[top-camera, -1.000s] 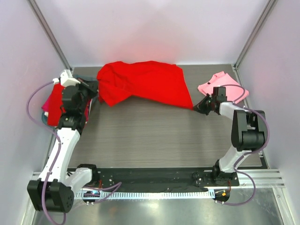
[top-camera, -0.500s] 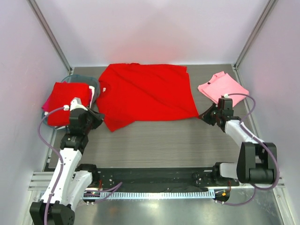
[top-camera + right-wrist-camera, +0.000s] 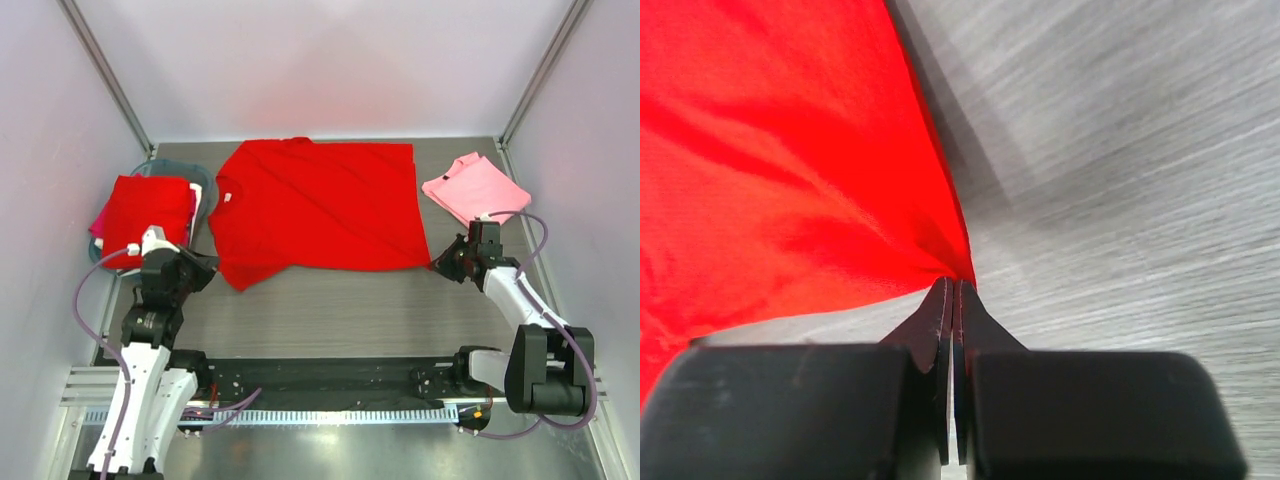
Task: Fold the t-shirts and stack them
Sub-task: Flatten the tshirt out, then fold the tshirt
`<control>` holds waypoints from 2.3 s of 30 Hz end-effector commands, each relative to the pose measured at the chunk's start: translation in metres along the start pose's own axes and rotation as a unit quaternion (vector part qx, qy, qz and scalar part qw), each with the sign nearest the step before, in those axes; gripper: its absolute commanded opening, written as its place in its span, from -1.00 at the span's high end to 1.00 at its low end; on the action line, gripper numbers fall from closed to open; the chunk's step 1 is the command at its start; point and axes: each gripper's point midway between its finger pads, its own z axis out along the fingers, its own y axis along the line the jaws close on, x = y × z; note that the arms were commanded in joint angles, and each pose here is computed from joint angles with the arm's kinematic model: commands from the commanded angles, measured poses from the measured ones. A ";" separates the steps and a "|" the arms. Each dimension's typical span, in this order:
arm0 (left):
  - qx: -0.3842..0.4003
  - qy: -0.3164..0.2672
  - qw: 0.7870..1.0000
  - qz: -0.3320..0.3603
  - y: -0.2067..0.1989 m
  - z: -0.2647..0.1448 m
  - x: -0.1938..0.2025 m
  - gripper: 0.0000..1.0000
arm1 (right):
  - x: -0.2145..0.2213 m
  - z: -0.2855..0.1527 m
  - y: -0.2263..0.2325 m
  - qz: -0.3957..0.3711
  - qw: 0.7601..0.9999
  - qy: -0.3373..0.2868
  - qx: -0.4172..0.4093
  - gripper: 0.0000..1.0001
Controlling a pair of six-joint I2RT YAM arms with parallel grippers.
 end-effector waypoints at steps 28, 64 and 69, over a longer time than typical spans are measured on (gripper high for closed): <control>-0.024 -0.062 0.996 -0.055 0.008 -0.041 -0.018 1.00 | 0.023 -0.011 -0.008 -0.046 0.997 0.044 0.048 0.98; -0.100 -0.009 0.993 0.058 -0.075 0.121 -0.112 0.99 | -0.059 0.062 0.070 -0.091 0.993 0.030 0.070 0.98; -0.115 0.007 0.991 0.066 -0.074 0.140 -0.112 0.99 | -0.071 0.062 0.071 -0.082 0.994 0.015 0.071 0.98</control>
